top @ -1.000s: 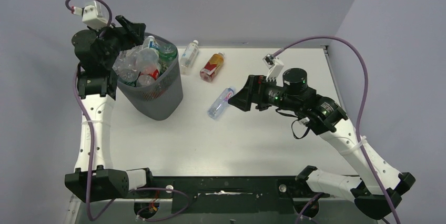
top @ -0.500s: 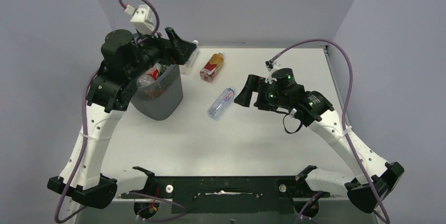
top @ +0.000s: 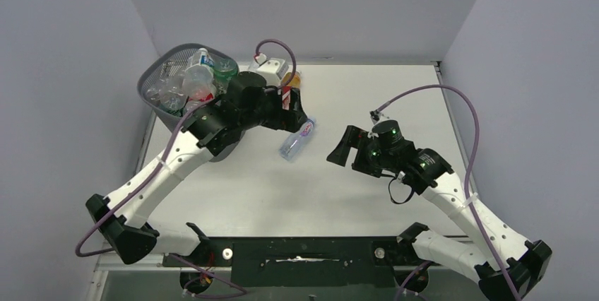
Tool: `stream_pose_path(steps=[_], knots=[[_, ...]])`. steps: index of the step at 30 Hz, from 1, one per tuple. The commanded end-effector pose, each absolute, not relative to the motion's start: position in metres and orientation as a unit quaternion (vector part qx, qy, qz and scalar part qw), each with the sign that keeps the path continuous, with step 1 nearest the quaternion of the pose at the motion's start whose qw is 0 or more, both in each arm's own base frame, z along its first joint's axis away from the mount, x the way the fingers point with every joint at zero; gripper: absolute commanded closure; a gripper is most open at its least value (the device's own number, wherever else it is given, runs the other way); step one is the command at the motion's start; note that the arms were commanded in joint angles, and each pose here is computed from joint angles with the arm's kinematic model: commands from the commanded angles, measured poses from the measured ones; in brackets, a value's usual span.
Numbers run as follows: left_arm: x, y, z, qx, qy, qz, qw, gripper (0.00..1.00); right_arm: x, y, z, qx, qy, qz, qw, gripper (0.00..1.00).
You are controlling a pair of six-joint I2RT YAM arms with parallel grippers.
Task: Put the plastic bottles in the bin
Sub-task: Pick up the plastic bottle at the center of the board.
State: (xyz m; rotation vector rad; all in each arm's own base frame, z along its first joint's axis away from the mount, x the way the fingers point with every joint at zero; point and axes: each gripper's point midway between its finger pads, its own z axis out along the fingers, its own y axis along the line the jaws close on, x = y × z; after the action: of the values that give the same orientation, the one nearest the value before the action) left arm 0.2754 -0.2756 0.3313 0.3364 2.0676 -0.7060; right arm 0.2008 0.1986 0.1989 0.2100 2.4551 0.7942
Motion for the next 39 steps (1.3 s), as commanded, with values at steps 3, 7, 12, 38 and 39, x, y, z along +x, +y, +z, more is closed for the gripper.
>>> stream_pose_path(steps=[3,7,12,38,39], knots=[[0.301,-0.279,0.275,0.130,0.866,-0.223,0.428,0.13,0.202,0.193,0.206,0.099,0.898,0.309,0.297,0.02],[0.315,-0.285,0.231,0.139,0.885,-0.195,0.400,0.10,0.204,0.195,0.208,0.091,0.897,0.314,0.298,0.02],[0.330,-0.290,0.183,0.151,0.901,-0.178,0.364,0.10,0.204,0.197,0.211,0.081,0.895,0.320,0.301,0.02],[0.370,-0.294,0.068,0.184,0.933,-0.113,0.289,0.17,0.197,0.186,0.203,0.079,0.888,0.339,0.302,0.02],[0.370,-0.294,0.067,0.184,0.933,-0.111,0.287,0.20,0.197,0.185,0.203,0.079,0.888,0.339,0.302,0.02]])
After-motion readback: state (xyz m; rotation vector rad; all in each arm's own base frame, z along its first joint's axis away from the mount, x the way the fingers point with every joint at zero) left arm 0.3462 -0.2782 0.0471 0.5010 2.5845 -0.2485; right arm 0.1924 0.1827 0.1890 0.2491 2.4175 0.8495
